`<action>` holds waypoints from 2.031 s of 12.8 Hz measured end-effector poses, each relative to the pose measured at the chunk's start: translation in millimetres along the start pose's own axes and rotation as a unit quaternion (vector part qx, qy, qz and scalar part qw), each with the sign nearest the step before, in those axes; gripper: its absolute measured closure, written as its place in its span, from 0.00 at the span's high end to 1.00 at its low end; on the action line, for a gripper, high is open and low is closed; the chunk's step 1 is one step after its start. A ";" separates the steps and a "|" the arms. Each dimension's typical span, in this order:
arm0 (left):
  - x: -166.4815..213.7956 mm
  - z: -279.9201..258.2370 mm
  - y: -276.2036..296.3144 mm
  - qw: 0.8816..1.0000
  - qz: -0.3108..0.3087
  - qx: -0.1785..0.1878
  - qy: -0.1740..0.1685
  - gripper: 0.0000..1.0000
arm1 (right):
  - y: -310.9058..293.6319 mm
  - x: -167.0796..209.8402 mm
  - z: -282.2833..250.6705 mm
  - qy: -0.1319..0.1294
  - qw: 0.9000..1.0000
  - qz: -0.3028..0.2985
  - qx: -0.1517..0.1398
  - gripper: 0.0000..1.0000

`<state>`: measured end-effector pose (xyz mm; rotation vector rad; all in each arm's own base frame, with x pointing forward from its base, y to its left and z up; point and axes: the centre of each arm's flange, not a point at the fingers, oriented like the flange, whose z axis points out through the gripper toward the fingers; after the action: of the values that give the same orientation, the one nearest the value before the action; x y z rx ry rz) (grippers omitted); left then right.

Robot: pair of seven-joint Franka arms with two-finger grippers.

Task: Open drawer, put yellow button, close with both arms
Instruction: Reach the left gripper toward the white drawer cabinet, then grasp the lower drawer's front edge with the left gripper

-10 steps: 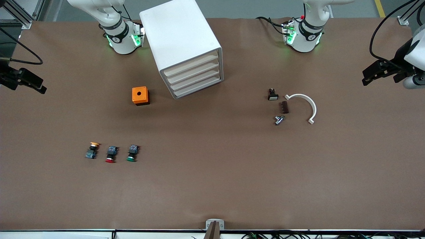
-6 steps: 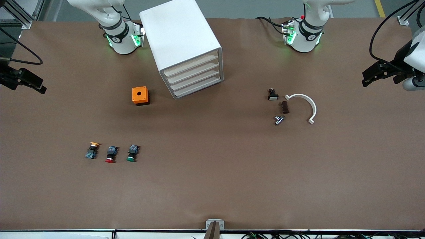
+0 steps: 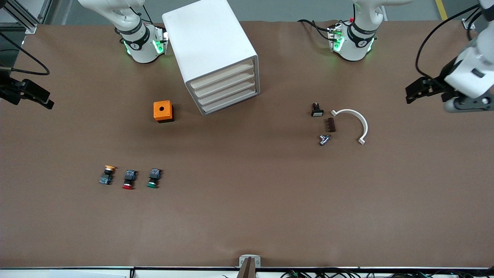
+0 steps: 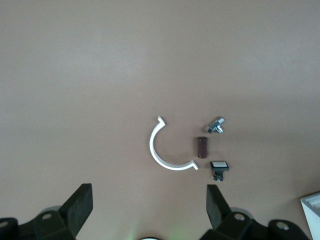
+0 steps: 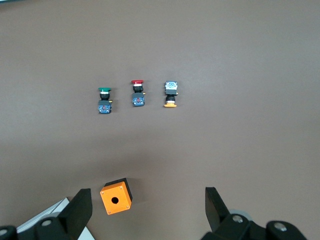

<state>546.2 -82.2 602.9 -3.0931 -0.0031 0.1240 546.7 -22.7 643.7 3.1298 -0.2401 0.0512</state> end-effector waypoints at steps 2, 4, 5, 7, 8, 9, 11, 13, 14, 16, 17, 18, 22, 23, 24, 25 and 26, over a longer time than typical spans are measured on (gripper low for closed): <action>8.9 26.9 29.6 1.000 -0.013 -0.002 -0.027 1.00 | 0.0 0.0 0.1 0.000 1.000 0.000 0.000 1.00; 22.4 62.6 51.9 0.996 -0.050 -0.024 -0.068 1.00 | 0.1 0.0 0.2 0.000 1.000 0.000 0.000 1.00; 29.9 82.0 61.2 0.991 -0.088 -0.044 -0.094 1.00 | 0.1 0.0 0.3 0.000 1.000 0.000 0.000 1.00; 44.0 118.2 84.0 0.975 -0.160 -0.065 -0.142 1.00 | 0.2 0.0 0.5 -0.001 1.000 0.000 0.000 1.00; 48.5 132.4 102.5 0.967 -0.190 -0.062 -0.159 1.00 | 0.2 0.0 0.5 -0.001 1.000 0.000 0.000 1.00; 51.0 144.4 126.6 0.958 -0.224 -0.051 -0.171 1.00 | 0.3 0.0 0.6 -0.001 1.000 0.000 0.000 1.00; 53.0 159.5 178.3 0.940 -0.286 -0.030 -0.182 1.00 | 0.4 0.0 0.6 -0.001 1.000 0.000 0.000 1.00; 44.9 173.8 237.1 0.916 -0.347 -0.017 -0.200 1.00 | 1.1 0.1 0.6 -0.001 1.000 0.001 0.000 1.00; 39.2 180.8 259.7 0.902 -0.375 -0.016 -0.213 1.00 | 2.1 0.2 0.7 -0.001 1.000 0.002 0.000 1.00; 27.1 192.7 291.6 0.871 -0.422 -0.012 -0.250 1.00 | 3.5 0.3 0.6 -0.001 1.000 0.003 0.000 1.00; 22.7 196.7 301.1 0.855 -0.445 -0.009 -0.268 1.00 | 4.2 0.4 0.7 -0.001 1.000 0.004 0.000 1.00; 19.6 199.7 308.4 0.835 -0.469 -0.007 -0.287 1.00 | 4.6 0.4 0.6 -0.001 1.000 0.004 0.000 1.00; 14.0 220.6 328.2 0.746 -0.565 0.024 -0.352 1.00 | 5.1 0.5 0.7 -0.001 1.000 0.004 0.000 1.00; 10.2 228.5 335.7 0.725 -0.587 0.043 -0.357 1.00 | 5.3 0.5 0.7 -0.001 1.000 0.004 0.000 1.00; 5.0 236.2 345.0 0.700 -0.610 0.062 -0.365 1.00 | 5.7 0.5 0.6 -0.001 1.000 0.005 0.000 1.00; 0.0 241.1 354.2 0.668 -0.635 0.079 -0.379 1.00 | 5.9 0.6 0.7 -0.001 1.000 0.005 0.000 1.00; -3.0 244.8 361.3 0.630 -0.660 0.097 -0.398 1.00 | 6.1 0.6 0.7 -0.001 1.000 0.005 0.000 1.00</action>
<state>523.7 -431.9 342.7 -1.7657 -1.9257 1.1799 546.3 -28.8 643.0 3.1285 -0.2555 0.0481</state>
